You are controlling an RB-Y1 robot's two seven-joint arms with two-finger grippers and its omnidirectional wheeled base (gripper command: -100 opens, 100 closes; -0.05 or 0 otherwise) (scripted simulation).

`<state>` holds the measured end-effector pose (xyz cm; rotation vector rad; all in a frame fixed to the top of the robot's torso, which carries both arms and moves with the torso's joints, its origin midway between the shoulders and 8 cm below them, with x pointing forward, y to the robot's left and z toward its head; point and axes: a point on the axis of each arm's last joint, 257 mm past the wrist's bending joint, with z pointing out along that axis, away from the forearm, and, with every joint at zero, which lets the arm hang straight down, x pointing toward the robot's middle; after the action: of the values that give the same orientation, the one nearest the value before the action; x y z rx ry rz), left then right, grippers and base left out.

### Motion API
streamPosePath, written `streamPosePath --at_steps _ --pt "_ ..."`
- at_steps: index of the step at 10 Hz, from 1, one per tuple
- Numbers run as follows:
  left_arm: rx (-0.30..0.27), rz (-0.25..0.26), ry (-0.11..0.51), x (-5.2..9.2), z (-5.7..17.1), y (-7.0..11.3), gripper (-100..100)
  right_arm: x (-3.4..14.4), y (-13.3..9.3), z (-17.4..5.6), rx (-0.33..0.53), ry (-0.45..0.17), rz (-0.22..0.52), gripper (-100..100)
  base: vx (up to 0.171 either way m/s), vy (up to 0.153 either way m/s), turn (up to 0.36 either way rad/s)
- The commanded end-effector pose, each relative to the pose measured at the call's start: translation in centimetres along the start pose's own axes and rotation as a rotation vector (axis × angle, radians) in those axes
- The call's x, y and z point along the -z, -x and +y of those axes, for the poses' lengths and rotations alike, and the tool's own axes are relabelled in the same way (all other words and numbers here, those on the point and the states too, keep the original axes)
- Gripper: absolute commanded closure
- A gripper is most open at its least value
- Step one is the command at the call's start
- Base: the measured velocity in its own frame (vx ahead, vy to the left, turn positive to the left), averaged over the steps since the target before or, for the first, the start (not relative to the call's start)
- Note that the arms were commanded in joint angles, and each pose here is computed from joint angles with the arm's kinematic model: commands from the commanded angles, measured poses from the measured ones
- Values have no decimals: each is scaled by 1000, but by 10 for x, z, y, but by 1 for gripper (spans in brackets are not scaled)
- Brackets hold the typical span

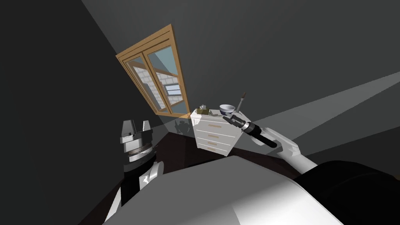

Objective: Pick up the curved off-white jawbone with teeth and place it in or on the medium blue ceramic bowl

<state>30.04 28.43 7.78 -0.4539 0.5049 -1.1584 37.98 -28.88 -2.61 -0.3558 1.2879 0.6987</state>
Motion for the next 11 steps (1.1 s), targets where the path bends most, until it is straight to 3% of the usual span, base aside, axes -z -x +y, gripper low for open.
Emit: streamPosePath --at_steps 1,9,11 --pt "0 0 0 0 0 0 0 1 -2 -3 40 13 45 -100 44 93 -74" --pt "0 0 0 0 0 0 0 17 -9 -44 244 35 268 -100 40 77 -84" --pt "0 0 0 0 0 0 0 15 -8 -43 269 56 300 -100 43 67 -40"
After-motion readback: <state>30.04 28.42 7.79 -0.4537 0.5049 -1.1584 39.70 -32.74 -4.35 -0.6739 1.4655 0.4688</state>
